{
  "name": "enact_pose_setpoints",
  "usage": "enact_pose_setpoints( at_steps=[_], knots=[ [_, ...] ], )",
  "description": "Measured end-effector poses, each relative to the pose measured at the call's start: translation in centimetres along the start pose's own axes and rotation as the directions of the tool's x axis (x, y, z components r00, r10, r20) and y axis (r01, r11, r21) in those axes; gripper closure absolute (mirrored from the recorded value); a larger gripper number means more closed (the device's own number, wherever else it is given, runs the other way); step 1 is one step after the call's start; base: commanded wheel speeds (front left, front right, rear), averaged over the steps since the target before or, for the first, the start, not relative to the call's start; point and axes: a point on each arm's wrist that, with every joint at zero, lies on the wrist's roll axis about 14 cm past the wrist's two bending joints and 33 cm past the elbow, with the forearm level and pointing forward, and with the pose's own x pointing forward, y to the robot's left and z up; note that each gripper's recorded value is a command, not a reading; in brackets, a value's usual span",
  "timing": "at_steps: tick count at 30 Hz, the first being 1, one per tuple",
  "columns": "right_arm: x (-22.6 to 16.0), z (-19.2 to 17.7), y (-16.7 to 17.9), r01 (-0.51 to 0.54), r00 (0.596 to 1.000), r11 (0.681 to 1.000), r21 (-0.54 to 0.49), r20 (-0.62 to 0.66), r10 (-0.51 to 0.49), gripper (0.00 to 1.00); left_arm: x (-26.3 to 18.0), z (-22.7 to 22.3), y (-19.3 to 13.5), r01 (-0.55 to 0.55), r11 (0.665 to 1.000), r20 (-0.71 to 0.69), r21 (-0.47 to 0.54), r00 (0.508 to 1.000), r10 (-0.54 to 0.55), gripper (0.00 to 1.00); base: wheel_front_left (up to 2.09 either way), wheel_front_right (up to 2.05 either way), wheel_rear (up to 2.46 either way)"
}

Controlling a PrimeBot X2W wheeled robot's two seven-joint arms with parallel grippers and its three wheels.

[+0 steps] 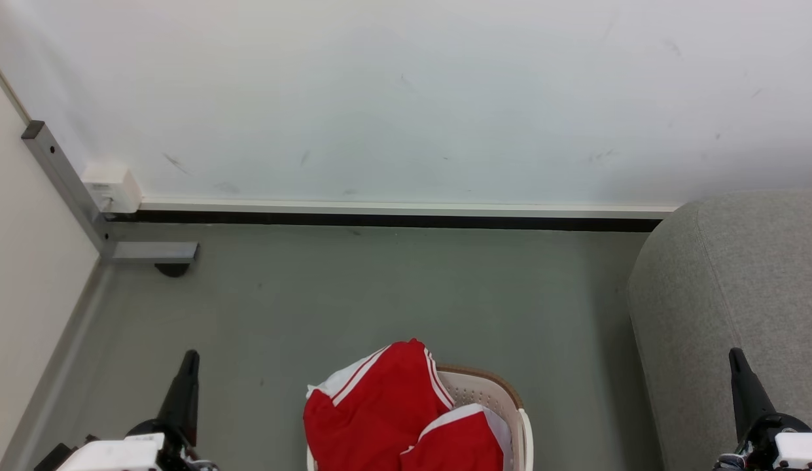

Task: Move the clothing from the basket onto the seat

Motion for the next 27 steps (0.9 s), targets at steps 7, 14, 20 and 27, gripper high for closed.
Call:
enact_pose_setpoints(
  at_steps=[7,14,20,27],
  knots=[
    [0.0,0.0,0.0,0.0,1.0,1.0,0.0,0.0,0.0,1.0,0.0,0.0,0.0,0.0,1.0,0.0,0.0,1.0,0.0,1.0,0.0,0.0,0.0],
    [0.0,0.0,0.0,0.0,1.0,1.0,0.0,0.0,0.0,1.0,0.0,0.0,0.0,0.0,1.0,0.0,0.0,1.0,0.0,1.0,0.0,0.0,0.0],
    [0.0,0.0,0.0,0.0,1.0,1.0,0.0,0.0,0.0,1.0,0.0,0.0,0.0,0.0,1.0,0.0,0.0,1.0,0.0,1.0,0.0,0.0,0.0],
    [0.0,0.0,0.0,0.0,1.0,1.0,0.0,0.0,0.0,1.0,0.0,0.0,0.0,0.0,1.0,0.0,0.0,1.0,0.0,1.0,0.0,0.0,0.0]
  ],
)
